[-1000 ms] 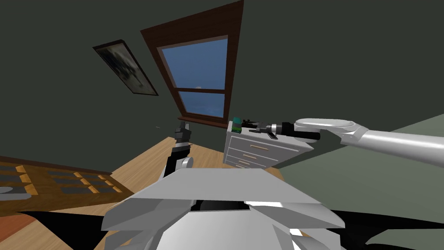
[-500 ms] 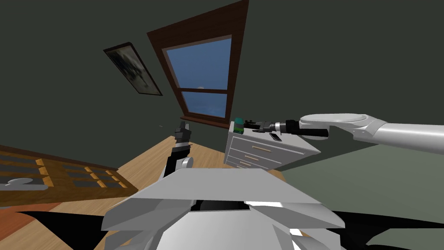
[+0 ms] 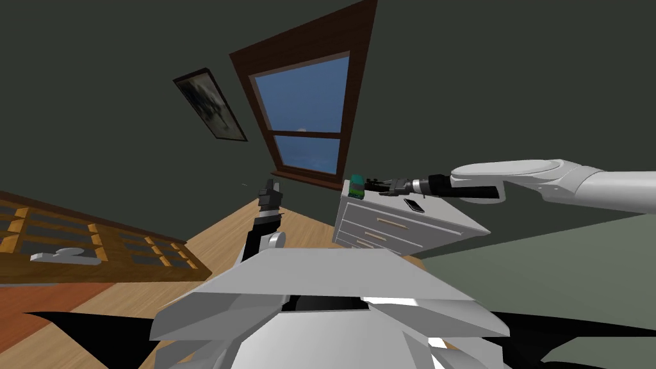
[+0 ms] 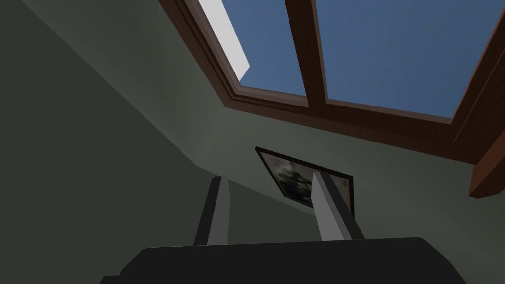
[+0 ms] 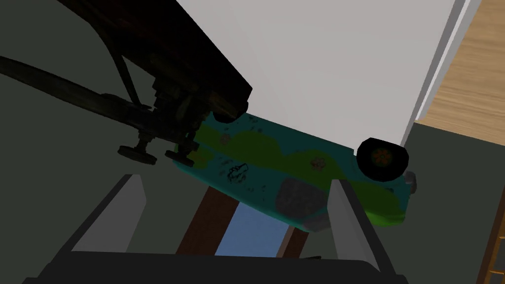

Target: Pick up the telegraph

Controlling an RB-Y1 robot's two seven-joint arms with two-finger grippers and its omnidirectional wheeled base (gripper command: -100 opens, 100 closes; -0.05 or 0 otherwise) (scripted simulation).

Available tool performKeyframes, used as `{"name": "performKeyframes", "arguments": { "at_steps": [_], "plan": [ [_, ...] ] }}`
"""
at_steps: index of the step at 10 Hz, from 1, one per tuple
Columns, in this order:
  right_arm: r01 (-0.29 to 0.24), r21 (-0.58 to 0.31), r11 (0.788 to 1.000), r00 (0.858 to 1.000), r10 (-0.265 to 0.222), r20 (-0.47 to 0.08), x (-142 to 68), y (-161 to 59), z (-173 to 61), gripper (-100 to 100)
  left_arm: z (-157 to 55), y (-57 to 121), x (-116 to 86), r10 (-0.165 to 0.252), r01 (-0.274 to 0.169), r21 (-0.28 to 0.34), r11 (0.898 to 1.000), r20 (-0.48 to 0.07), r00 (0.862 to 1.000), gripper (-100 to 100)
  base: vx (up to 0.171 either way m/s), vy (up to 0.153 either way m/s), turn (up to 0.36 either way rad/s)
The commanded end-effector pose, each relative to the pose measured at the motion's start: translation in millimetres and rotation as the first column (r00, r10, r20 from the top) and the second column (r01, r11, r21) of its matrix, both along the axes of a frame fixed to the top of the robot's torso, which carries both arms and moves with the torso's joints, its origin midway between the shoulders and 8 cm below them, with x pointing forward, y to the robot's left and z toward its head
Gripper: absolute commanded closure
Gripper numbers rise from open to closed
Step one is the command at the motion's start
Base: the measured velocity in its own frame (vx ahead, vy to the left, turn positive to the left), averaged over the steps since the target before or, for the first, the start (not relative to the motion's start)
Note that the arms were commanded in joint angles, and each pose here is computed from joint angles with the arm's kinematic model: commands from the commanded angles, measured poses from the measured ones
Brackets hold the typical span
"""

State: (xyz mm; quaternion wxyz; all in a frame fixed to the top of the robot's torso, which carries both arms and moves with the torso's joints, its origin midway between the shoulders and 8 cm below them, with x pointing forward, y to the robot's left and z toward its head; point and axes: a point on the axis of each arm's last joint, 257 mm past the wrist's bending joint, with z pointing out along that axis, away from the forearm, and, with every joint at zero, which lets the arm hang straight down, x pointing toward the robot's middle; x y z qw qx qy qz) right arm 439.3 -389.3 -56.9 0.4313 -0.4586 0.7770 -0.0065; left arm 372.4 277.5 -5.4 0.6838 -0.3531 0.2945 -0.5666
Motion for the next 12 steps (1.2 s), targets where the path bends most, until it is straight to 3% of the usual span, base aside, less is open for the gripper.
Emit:
{"name": "performKeyframes", "arguments": {
  "at_steps": [1,2,5,7,8,9,11,12],
  "plan": [
    [0.001,-0.028,1.000,1.000,-0.001,-0.001,-1,-5,3,-100,0,0.0,0,0.000,0.000,0.000,1.000,0.000,1.000,0,0.006,0.009,-0.010],
    [0.018,-0.088,0.996,1.000,-0.019,-0.015,-4,-24,2,-100,0,0.0,0,0.000,0.000,0.000,1.000,0.000,1.000,0,0.010,0.022,0.135],
    [0.033,-0.167,0.985,0.999,-0.039,-0.030,-9,-46,6,-100,0,0.0,0,0.000,0.000,0.000,1.000,0.000,1.000,0,0.015,0.019,0.100],
    [0.061,-0.270,0.961,0.994,-0.081,-0.066,-21,-84,5,-100,0,0.0,0,0.000,0.000,0.000,1.000,0.000,1.000,0,0.022,0.031,0.176],
    [0.060,-0.283,0.957,0.995,-0.082,-0.065,-21,-85,8,-100,0,0.0,0,0.000,0.000,0.000,1.000,0.000,1.000,0,0.026,0.024,0.073],
    [0.071,-0.332,0.941,0.991,-0.104,-0.084,-29,-104,8,-100,0,0.0,0,0.000,0.000,0.000,1.000,0.000,1.000,0,0.020,0.027,0.165],
    [0.071,-0.332,0.941,0.991,-0.104,-0.084,-29,-104,8,-100,0,0.0,0,0.000,0.000,0.000,1.000,0.000,1.000,0,0.011,0.011,0.017],
    [0.079,-0.376,0.923,0.987,-0.127,-0.104,-37,-121,8,-100,0,0.0,0,0.000,0.000,0.000,1.000,0.000,1.000,0,0.013,0.019,0.116]
  ]
}}
